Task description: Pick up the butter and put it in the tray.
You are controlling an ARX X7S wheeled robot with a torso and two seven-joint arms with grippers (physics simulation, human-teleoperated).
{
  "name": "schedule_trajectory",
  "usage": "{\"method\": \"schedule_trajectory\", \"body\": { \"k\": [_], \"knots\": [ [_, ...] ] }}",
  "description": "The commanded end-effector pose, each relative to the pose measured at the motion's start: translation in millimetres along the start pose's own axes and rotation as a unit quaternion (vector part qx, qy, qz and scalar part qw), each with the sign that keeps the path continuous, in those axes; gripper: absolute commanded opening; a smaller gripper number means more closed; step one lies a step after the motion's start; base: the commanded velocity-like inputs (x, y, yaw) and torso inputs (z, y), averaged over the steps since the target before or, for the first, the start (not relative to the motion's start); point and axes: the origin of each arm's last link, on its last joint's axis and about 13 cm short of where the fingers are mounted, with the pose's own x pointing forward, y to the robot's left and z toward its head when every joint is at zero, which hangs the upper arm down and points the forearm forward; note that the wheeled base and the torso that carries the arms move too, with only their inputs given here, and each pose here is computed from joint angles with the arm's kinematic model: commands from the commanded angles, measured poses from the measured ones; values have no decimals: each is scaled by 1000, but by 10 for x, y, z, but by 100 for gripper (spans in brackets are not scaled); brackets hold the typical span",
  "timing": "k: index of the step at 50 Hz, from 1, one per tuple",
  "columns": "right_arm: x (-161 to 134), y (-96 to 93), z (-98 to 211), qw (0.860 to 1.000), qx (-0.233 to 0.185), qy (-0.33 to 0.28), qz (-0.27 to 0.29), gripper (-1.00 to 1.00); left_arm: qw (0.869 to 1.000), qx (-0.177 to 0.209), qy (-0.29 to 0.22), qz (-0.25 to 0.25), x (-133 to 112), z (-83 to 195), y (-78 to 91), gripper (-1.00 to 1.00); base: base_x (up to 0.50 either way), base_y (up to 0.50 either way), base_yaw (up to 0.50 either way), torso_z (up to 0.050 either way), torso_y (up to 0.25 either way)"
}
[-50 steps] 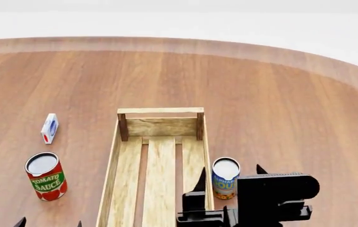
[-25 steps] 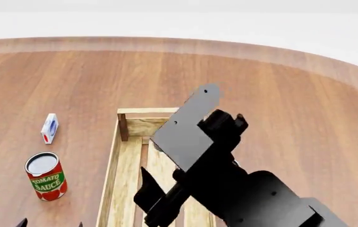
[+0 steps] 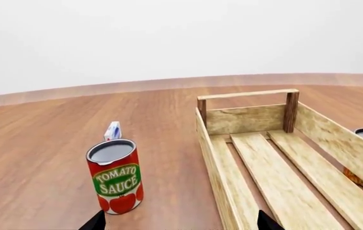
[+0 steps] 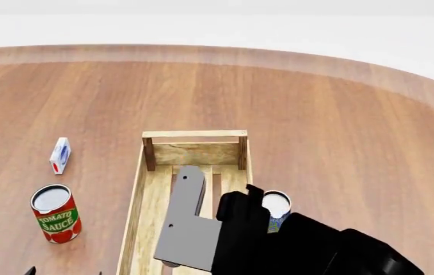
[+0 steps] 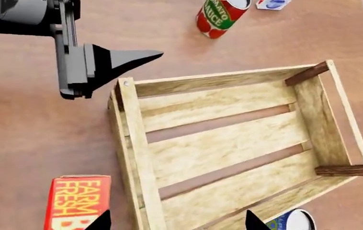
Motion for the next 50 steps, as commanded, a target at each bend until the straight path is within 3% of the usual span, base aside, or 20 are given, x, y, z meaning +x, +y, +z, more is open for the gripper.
{"method": "schedule_trajectory", "body": {
  "k": [1, 9, 20, 24, 50],
  "knots": [
    [-17, 53, -25, 999, -1, 5, 52, 100, 1000, 1, 1, 0, 1, -8, -2, 100, 0, 0, 0, 0, 0],
    [133, 239, -174, 994, 16, 1, 107, 100, 1000, -1, 1, 1, 6, -1, 3, 100, 0, 0, 0, 0, 0],
    [240, 282, -283, 993, 55, 11, 101, 100, 1000, 0, 0, 2, 12, 6, 7, 100, 0, 0, 0, 0, 0],
    [271, 294, -316, 990, 92, 24, 107, 100, 1000, -1, 1, 3, 13, 2, 13, 100, 0, 0, 0, 0, 0],
    [604, 498, -708, 981, 110, 75, 141, 100, 1000, -4, 0, 7, 19, 27, 25, 100, 0, 0, 0, 0, 0]
  ]
}}
